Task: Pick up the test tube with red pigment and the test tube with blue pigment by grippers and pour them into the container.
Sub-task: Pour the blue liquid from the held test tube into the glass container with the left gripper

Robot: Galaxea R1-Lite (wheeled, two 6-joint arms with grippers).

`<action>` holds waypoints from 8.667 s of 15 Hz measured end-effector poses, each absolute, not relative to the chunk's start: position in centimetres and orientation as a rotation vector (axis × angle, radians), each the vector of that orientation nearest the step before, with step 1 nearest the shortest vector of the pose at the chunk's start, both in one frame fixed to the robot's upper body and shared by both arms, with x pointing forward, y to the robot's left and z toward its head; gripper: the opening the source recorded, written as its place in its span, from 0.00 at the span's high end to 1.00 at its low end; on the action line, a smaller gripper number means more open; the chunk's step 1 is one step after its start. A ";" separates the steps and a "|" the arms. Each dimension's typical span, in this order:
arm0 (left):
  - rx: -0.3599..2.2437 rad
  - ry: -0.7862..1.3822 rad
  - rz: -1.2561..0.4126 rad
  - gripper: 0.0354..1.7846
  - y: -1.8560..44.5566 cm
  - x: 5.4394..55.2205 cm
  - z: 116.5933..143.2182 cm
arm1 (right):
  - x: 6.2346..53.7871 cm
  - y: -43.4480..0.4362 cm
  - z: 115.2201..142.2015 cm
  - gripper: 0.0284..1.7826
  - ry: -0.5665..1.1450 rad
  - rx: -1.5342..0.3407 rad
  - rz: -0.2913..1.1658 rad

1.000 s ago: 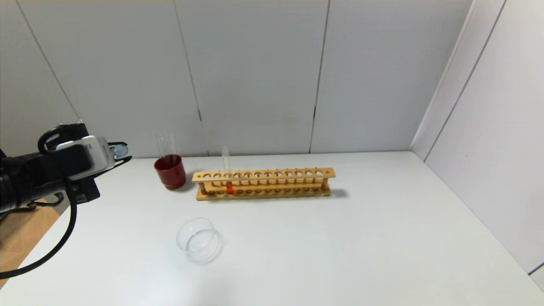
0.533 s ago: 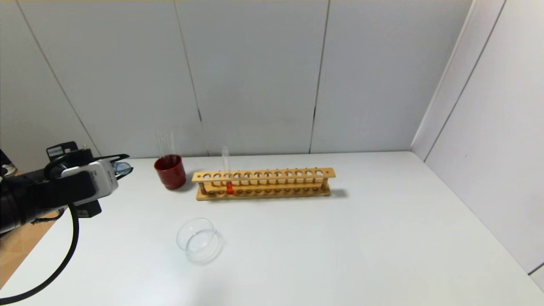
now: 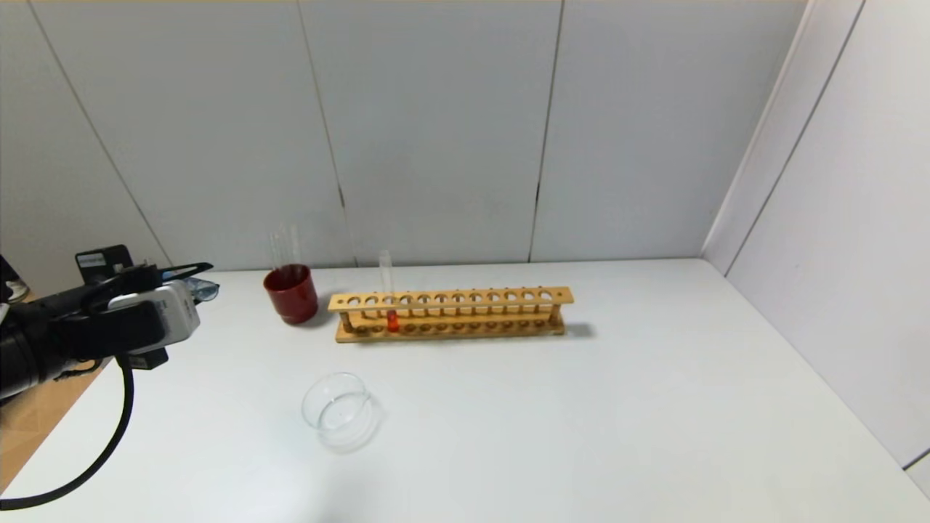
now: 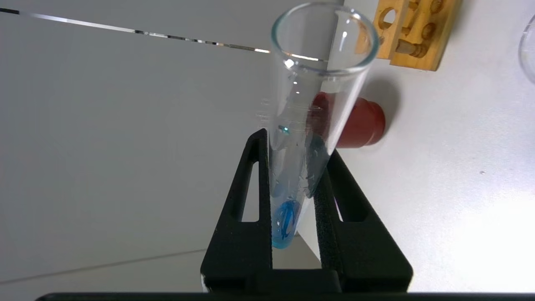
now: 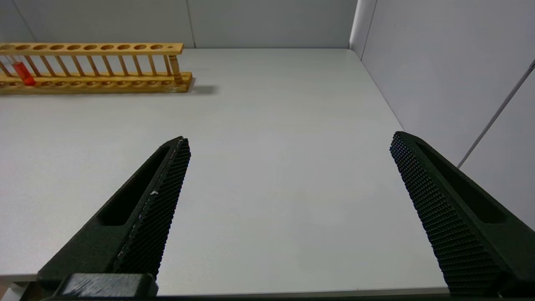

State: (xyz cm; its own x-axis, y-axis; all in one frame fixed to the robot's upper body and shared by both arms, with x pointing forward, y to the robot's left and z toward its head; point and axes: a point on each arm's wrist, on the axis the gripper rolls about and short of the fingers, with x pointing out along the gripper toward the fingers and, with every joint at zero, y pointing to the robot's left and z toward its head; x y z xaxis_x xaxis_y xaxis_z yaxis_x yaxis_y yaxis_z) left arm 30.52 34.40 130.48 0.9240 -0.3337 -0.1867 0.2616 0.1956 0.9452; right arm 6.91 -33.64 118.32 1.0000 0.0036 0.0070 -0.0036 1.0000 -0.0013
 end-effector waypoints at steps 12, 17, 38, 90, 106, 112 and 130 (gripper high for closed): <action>1.402 -0.217 -0.545 0.82 34.4 33.7 128.5 | 6.9 -33.6 118.3 0.02 -0.007 -0.001 0.004; 1.460 -0.239 -0.561 0.82 34.6 34.0 128.2 | 6.9 -33.6 118.3 0.02 -0.007 -0.001 0.004; 1.560 -0.260 -0.579 0.82 35.2 34.8 127.3 | 6.9 -33.6 118.3 0.02 -0.007 -0.001 0.004; 1.803 -0.478 -0.652 0.82 33.2 42.2 123.3 | 6.9 -33.6 118.3 0.02 -0.007 -0.001 0.004; 1.857 -0.545 -0.632 0.82 32.4 42.4 124.3 | 6.9 -33.6 118.3 0.02 -0.007 -0.001 0.004; 1.911 -0.575 -0.609 0.82 32.4 42.2 124.7 | 6.9 -33.6 118.3 0.02 -0.007 -0.001 0.004; 2.013 -0.732 -0.542 0.82 32.0 42.2 126.2 | 6.9 -33.6 118.3 0.02 -0.007 -0.001 0.004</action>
